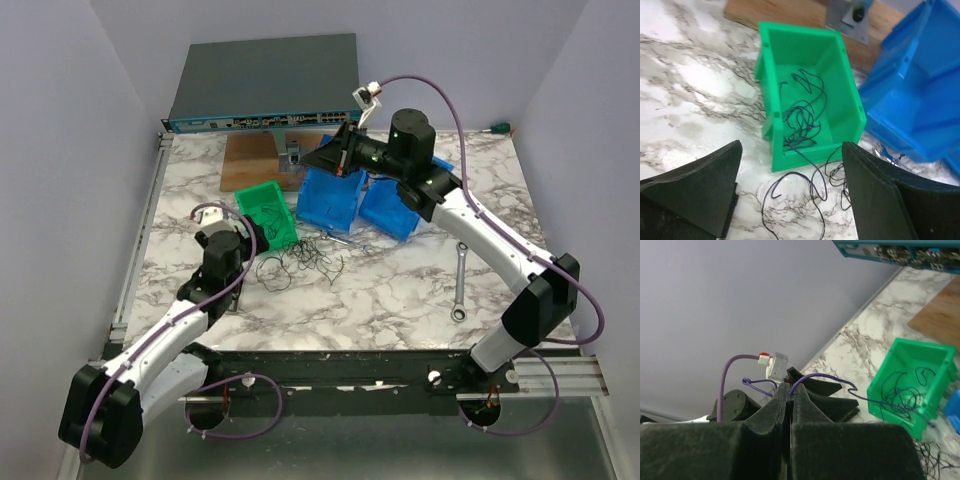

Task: Untangle the cables

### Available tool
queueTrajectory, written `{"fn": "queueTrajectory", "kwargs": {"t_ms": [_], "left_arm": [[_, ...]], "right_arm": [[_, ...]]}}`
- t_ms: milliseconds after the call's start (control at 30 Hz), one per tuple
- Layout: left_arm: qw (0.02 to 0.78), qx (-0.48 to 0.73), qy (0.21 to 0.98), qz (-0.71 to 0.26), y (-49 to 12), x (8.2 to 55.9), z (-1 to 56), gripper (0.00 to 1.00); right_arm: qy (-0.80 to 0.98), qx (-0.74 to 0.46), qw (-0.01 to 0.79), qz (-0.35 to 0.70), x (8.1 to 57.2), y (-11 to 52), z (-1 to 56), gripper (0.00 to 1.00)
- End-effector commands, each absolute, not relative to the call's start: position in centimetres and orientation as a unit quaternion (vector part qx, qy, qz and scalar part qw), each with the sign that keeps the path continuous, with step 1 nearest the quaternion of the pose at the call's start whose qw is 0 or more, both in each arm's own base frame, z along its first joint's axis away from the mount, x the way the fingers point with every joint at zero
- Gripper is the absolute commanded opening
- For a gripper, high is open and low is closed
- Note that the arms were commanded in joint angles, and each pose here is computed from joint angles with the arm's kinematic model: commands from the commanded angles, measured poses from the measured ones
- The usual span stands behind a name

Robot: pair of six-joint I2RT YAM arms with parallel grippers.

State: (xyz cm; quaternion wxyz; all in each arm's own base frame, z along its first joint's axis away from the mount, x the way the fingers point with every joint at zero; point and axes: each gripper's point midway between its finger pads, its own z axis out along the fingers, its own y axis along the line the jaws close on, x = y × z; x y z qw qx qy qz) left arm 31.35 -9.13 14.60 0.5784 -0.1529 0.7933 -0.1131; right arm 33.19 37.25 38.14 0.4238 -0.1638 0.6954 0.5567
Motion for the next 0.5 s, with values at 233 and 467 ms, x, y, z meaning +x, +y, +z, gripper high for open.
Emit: {"fn": "queueTrajectory", "kwargs": {"t_ms": [233,467], "left_arm": [[0.595,-0.408,0.69,-0.053,-0.4,28.0,13.9,0.65],[0.596,-0.406,0.69,-0.055,-0.5,28.1,14.1,0.64]], "right_arm": [[0.671,-0.223,0.407,0.579,33.1,43.6,38.4,0.01],[0.678,-0.227,0.391,0.58,35.0,46.8,35.4,0.01]]}}
